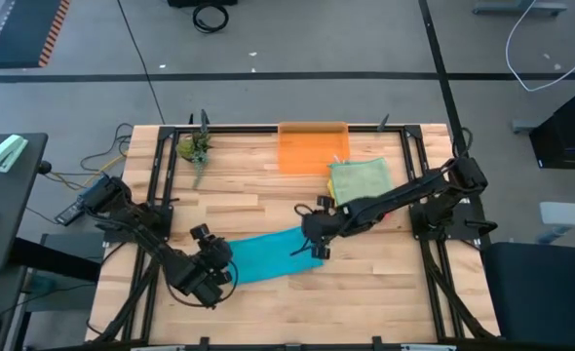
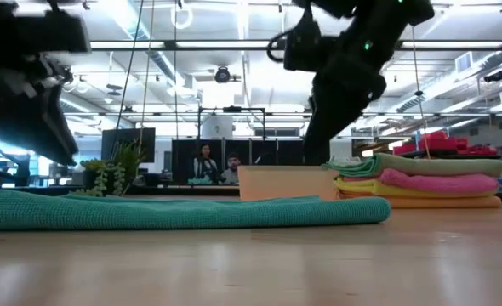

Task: Fold microfiber towels
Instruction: Fold the blue microfiber cloth

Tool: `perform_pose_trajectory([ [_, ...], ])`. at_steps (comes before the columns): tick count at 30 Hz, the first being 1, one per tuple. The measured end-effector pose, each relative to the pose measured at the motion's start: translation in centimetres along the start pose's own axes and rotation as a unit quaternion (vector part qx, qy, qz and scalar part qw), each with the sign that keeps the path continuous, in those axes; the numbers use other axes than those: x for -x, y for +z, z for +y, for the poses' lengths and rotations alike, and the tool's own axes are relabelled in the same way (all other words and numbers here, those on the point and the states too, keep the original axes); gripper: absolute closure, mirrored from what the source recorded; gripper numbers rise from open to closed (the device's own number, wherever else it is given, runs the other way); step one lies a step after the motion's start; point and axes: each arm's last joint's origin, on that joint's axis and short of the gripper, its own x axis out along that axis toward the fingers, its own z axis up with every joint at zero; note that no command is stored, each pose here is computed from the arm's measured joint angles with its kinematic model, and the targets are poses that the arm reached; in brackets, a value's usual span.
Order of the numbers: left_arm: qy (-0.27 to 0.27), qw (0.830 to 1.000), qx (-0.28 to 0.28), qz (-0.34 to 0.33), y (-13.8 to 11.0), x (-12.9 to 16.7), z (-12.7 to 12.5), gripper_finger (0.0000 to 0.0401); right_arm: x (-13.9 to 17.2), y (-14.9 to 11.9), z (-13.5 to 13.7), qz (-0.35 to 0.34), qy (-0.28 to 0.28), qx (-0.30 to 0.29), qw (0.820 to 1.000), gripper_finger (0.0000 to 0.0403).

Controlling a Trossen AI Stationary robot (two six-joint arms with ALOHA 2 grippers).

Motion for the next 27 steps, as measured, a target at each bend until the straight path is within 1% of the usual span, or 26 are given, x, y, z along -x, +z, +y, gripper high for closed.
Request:
perform_pose_trajectory([
  [3, -0.018, 0.997, 0.002, -0.068, 0.0, 1.7, 0.0, 0.0233, 0.7, -0.4, 2.8, -0.025, 0.023, -0.019, 0.999, 0.0247],
  [5, -0.039, 0.995, -0.002, -0.089, 0.1, 2.2, -0.3, 0.0245, 1.1, -1.0, 4.7, -0.043, 0.020, -0.022, 0.999, 0.0269],
  [8, -0.071, 0.992, -0.003, -0.101, 0.2, 1.3, -1.0, 0.0287, 1.2, -1.7, 7.1, -0.070, 0.019, -0.041, 0.997, 0.0329],
  [10, -0.092, 0.991, -0.001, -0.093, 0.1, -0.1, -1.1, 0.0327, 1.2, -2.0, 8.2, -0.087, 0.015, -0.067, 0.994, 0.0376],
  [11, -0.101, 0.991, 0.000, -0.088, 0.1, -0.9, -1.1, 0.0349, 1.2, -2.2, 8.6, -0.095, 0.011, -0.081, 0.992, 0.0389],
  [12, -0.104, 0.991, -0.004, -0.085, 0.1, -1.6, -0.9, 0.0372, 1.0, -2.6, 8.9, -0.095, -0.002, -0.096, 0.991, 0.0393],
  [13, -0.108, 0.990, -0.002, -0.087, 0.1, -2.2, -0.8, 0.0385, 0.5, -2.8, 9.0, -0.094, -0.009, -0.114, 0.989, 0.0394],
  [14, -0.113, 0.990, 0.003, -0.086, 0.1, -2.7, -0.7, 0.0390, 0.0, -3.0, 9.1, -0.093, -0.017, -0.131, 0.987, 0.0395],
  [16, -0.116, 0.990, -0.002, -0.079, 0.2, -3.5, -0.3, 0.0388, -1.0, -3.4, 9.4, -0.087, -0.021, -0.153, 0.984, 0.0397],
  [18, -0.145, 0.988, -0.001, -0.058, 0.4, -4.1, -0.3, 0.0388, -2.2, -3.7, 9.8, -0.085, -0.021, -0.166, 0.982, 0.0398],
  [22, -0.196, 0.980, -0.011, -0.032, 0.4, -4.7, -0.3, 0.0395, -4.1, -4.6, 10.2, -0.060, -0.023, -0.176, 0.982, 0.0399],
  [27, -0.228, 0.974, 0.000, 0.000, 0.0, -5.0, -0.4, 0.0393, -5.0, -5.0, 10.2, -0.045, -0.030, -0.178, 0.982, 0.0400],
])
